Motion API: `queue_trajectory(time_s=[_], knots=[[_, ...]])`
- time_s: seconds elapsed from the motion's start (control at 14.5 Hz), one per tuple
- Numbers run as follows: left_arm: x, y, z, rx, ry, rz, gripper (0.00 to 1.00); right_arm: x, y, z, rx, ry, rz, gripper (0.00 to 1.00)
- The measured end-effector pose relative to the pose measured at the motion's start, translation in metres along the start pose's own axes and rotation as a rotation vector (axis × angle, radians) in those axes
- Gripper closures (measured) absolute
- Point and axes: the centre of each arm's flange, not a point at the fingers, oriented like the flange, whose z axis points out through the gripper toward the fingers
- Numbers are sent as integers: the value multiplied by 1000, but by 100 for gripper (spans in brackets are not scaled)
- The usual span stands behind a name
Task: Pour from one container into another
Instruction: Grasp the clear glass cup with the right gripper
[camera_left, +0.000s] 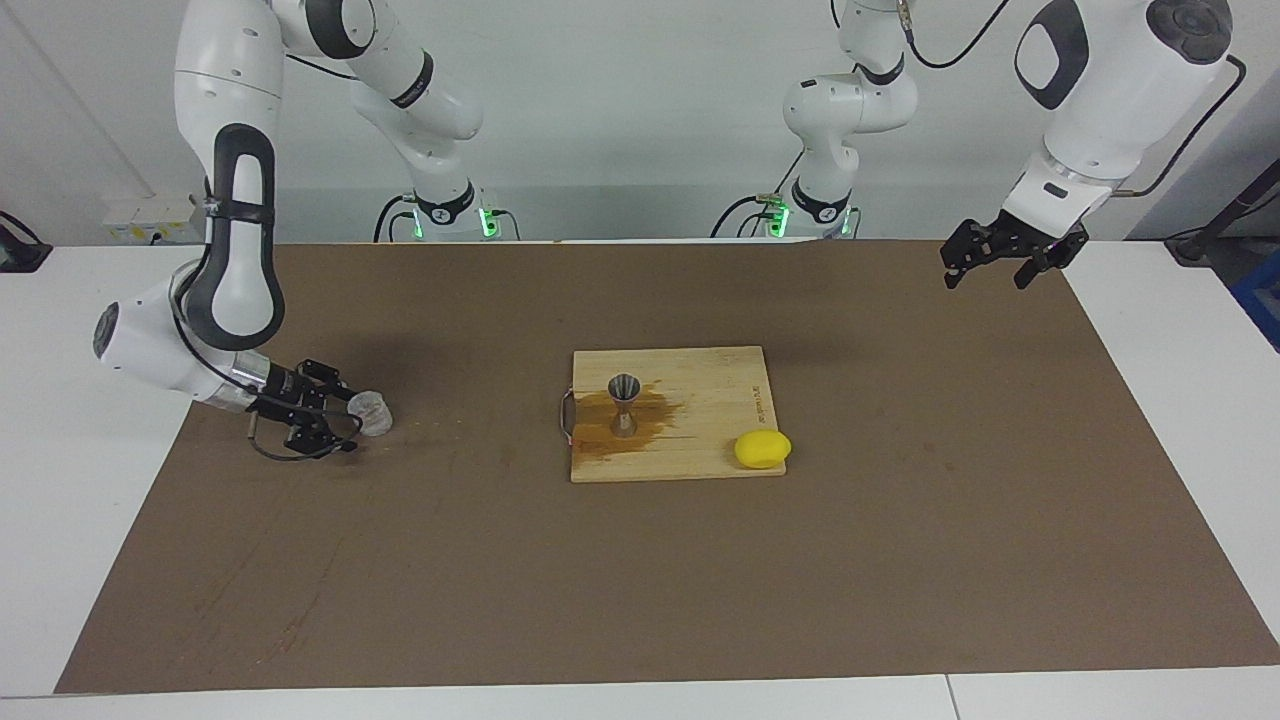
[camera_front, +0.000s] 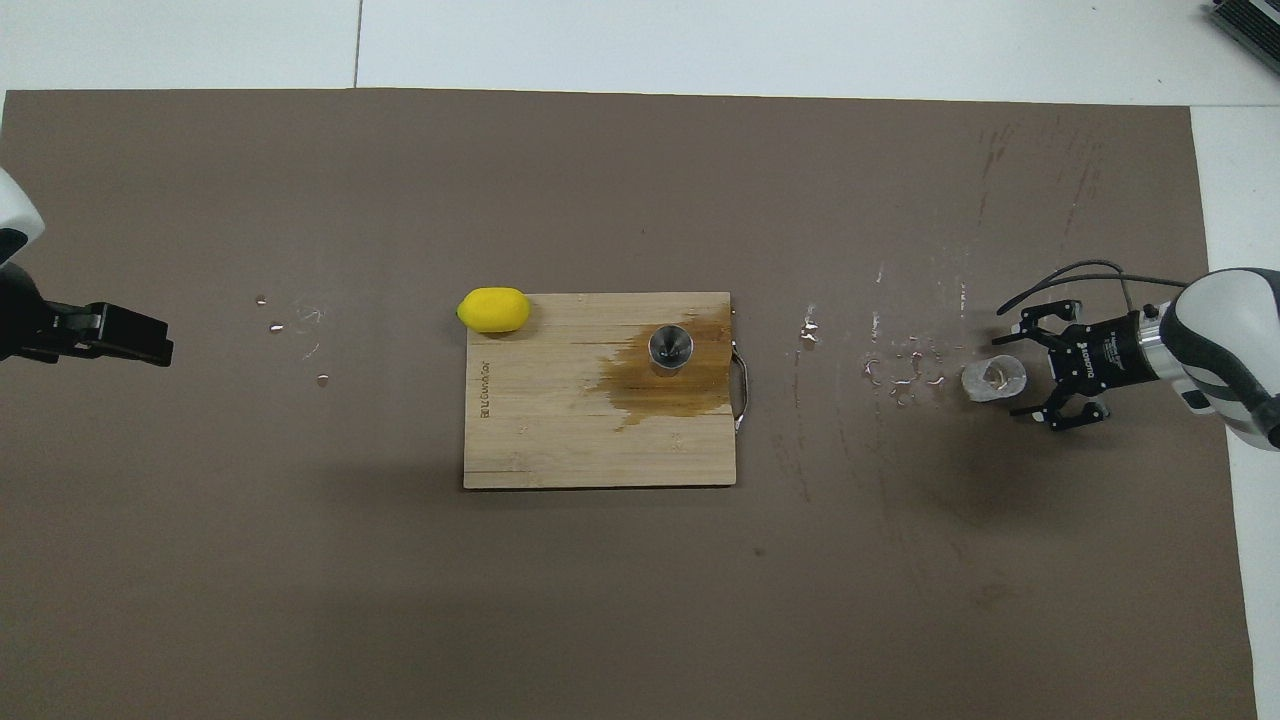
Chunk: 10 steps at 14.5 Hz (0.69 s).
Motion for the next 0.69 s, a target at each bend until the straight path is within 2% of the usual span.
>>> queue_trajectory(time_s=[0.41, 0.69], knots=[[-5, 2, 0, -9, -41, -1, 0, -2, 6, 8, -2, -38, 22, 8], [-10, 5, -28, -19, -52, -13, 0, -7, 8, 9, -23, -68, 21, 50]])
